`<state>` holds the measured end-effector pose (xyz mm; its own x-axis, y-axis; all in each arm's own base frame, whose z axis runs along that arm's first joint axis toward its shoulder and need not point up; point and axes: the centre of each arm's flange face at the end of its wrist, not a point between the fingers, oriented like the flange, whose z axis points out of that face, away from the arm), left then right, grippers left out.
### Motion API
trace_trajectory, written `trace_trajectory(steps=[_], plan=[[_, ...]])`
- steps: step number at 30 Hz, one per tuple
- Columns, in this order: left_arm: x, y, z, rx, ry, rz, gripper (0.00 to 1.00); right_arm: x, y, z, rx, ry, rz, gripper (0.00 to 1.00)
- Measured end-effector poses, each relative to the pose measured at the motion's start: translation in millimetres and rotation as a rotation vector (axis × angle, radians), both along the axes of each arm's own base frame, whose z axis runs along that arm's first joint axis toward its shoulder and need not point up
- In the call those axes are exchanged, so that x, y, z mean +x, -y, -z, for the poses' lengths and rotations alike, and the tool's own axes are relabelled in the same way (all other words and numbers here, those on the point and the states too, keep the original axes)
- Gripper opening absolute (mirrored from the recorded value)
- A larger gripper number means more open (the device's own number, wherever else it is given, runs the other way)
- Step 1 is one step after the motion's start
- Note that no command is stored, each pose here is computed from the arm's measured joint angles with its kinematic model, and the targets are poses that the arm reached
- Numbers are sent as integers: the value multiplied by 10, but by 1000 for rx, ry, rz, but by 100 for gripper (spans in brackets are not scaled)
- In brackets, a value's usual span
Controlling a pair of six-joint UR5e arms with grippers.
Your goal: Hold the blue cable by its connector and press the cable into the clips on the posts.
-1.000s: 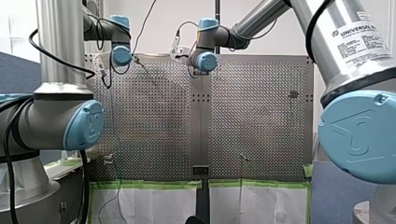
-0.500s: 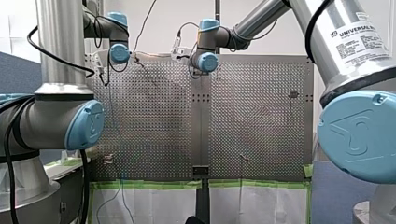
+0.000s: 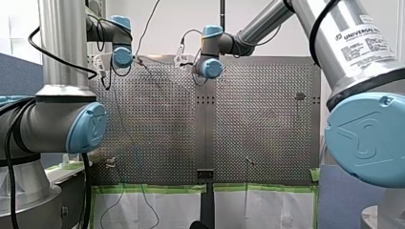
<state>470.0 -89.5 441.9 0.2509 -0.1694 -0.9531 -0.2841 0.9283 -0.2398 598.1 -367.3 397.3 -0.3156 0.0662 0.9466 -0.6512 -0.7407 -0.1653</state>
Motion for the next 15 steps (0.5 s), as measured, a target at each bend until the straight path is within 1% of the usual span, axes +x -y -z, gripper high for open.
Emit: trace_trajectory(steps=[7,11,15], plan=[[67,11,110,12,-27,11,0,28,60,167,16,-16,6,0],[130,15,182,21,-44,16,0,14,100,192,18,-18,12,0],[188,4,215,23,-51,21,0,-6,139,202,18,-18,18,0]])
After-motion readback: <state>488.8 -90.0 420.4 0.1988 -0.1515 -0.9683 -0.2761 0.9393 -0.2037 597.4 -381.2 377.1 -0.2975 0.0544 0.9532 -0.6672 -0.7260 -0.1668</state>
